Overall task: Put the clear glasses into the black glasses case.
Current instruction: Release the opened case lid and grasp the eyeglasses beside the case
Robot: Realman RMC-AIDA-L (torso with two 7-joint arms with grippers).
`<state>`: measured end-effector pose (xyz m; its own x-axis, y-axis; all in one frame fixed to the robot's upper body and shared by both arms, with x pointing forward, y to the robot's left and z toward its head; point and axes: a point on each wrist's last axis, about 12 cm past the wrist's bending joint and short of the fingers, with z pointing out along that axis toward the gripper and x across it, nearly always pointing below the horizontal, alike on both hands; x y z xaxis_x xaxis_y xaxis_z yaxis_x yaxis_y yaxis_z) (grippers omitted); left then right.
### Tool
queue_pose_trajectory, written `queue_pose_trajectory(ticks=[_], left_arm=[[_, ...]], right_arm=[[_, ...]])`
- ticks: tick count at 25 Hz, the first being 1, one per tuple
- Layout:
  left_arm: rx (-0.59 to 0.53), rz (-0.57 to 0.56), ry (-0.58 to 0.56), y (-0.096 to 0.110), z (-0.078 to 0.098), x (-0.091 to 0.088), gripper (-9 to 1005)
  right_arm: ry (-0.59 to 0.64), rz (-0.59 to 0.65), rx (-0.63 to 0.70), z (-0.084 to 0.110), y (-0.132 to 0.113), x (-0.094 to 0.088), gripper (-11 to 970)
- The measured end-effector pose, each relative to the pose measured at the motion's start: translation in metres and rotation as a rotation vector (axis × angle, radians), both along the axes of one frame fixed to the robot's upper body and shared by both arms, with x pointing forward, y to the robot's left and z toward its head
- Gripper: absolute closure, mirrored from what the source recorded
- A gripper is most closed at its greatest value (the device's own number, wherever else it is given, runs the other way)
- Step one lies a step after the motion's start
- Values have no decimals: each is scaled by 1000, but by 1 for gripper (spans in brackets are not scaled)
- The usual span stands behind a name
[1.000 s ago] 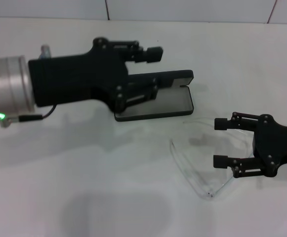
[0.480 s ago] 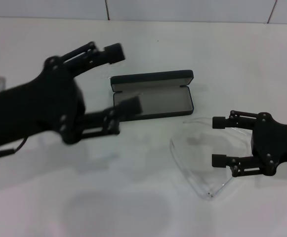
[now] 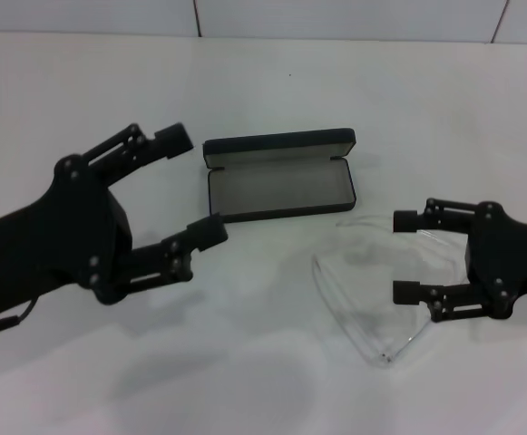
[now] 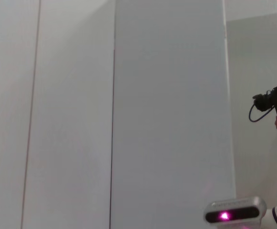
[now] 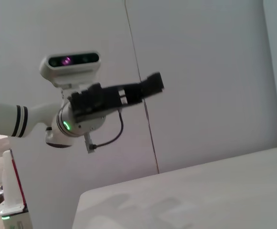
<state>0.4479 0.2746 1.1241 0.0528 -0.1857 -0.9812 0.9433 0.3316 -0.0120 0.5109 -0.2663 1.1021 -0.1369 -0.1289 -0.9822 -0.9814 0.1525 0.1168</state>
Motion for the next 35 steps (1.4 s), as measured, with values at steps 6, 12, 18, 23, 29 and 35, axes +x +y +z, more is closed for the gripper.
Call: queue_pose_trajectory(ticks=[6, 12, 18, 23, 29, 35], left_arm=[[-35, 20, -11, 10, -13, -12, 128], [-56, 43, -23, 16, -23, -22, 131], [-42, 44, -22, 20, -23, -23, 133], [-21, 58, -13, 23, -26, -24, 134], [-14, 68, -15, 23, -26, -21, 135], [-1, 77, -2, 26, -28, -22, 134]], right_arm=[[-46, 1, -44, 22, -6, 6, 117], [-54, 22, -200, 58, -14, 19, 118], [-39, 130, -491, 115, 1, 34, 117], [-56, 174, -740, 161, 22, 43, 117], [-88, 196, -980, 189, 52, 53, 118], [-159, 314, -1170, 186, 91, 50, 118]])
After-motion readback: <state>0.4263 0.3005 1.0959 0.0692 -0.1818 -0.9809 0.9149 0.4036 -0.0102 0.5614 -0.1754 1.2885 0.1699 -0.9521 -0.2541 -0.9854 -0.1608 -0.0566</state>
